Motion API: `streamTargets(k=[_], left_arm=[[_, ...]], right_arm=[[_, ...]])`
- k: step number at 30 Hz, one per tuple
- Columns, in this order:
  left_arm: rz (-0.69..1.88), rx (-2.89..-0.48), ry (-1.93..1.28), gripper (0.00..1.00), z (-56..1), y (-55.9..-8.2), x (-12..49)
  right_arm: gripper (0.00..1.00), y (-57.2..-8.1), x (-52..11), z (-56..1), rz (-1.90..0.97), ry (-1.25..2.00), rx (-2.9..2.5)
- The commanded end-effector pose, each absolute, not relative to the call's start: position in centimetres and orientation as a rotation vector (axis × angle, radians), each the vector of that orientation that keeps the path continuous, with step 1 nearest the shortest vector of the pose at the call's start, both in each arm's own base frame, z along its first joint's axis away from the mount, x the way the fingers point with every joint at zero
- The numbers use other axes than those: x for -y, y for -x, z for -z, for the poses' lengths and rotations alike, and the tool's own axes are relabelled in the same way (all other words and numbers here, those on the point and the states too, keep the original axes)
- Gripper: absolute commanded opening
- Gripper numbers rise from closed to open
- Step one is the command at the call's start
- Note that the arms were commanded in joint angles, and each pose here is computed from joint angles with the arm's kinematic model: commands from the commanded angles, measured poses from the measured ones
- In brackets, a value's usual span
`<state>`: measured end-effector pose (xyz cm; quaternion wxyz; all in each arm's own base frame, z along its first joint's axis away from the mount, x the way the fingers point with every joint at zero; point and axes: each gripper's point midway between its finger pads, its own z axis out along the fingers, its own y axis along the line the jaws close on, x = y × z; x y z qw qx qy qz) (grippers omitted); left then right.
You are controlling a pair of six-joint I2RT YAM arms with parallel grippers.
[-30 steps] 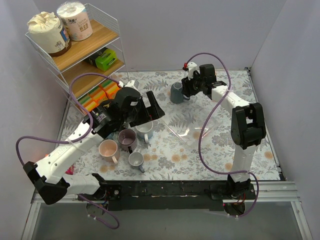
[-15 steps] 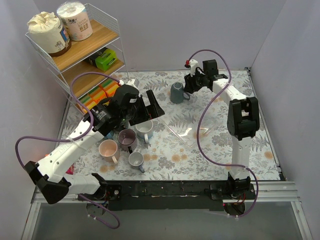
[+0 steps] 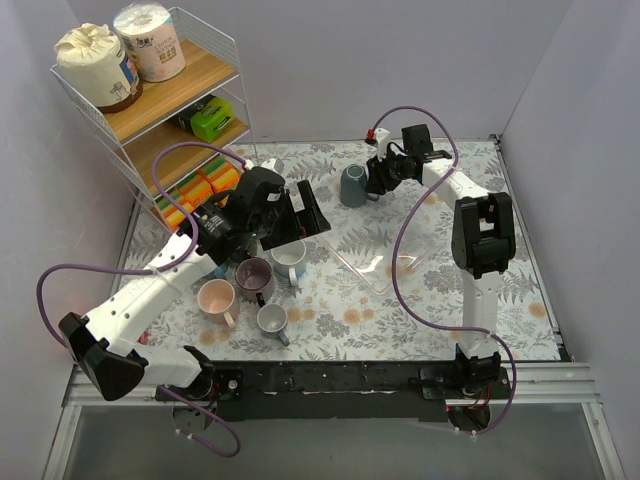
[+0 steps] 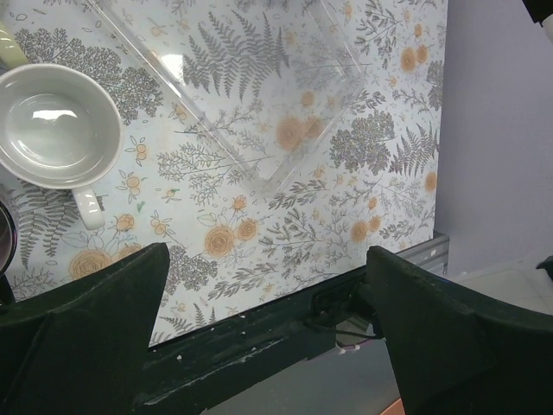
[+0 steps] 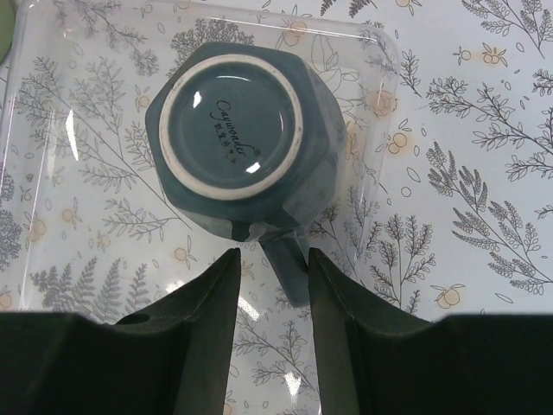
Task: Turn the mug right side up
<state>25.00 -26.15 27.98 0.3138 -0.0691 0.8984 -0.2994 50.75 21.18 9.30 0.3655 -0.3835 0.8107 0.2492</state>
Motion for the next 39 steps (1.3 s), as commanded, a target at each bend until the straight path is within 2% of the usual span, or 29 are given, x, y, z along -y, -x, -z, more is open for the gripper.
streamTargets(k=[1, 8, 13, 18, 19, 21, 29, 36, 37, 39], left_arm=[[0.799, -2.359, 0.17, 0.98, -28.4, -25.0, 25.9], [0.801, -2.363, 0.177, 0.98, -28.1, -25.1, 25.8], [0.809, -2.356, 0.188, 0.98, -28.2, -25.0, 25.7], [0.814, -2.358, 0.202, 0.98, -27.9, -24.8, 25.6], [0.813, -2.356, 0.204, 0.98, -27.9, -24.9, 25.5], [0.817, -2.357, 0.204, 0.98, -27.8, -24.8, 25.5], [0.835, -2.351, 0.209, 0.98, -27.8, -24.8, 25.7], [0.871, -2.321, 0.197, 0.98, -27.8, -25.3, 26.3], [0.907, -2.321, 0.179, 0.98, -28.0, -25.0, 26.8], [0.923, -2.318, 0.164, 0.98, -27.9, -25.0, 27.0]], right_arm=[[0.44, -51.4, -21.9, -9.5, -0.648, 1.007, -2.049], [0.47, -51.9, -22.8, -8.1, -0.573, 1.016, -2.073], [0.26, -52.3, -22.8, -9.2, -0.548, 0.99, -2.049], [0.27, -52.5, -22.7, -10.1, -0.531, 0.967, -2.026], [0.21, -52.6, -22.7, -10.1, -0.529, 0.966, -2.026], [0.02, -52.5, -22.7, -10.1, -0.529, 0.968, -2.033], [0.01, -51.2, -22.8, -12.2, -0.573, 0.929, -2.041], [0.01, -47.2, -24.1, -18.9, -0.757, 0.822, -1.985], [0.01, -46.2, -23.9, -18.4, -0.783, 0.802, -2.006], [0.01, -44.8, -24.3, -21.5, -0.836, 0.75, -1.946]])
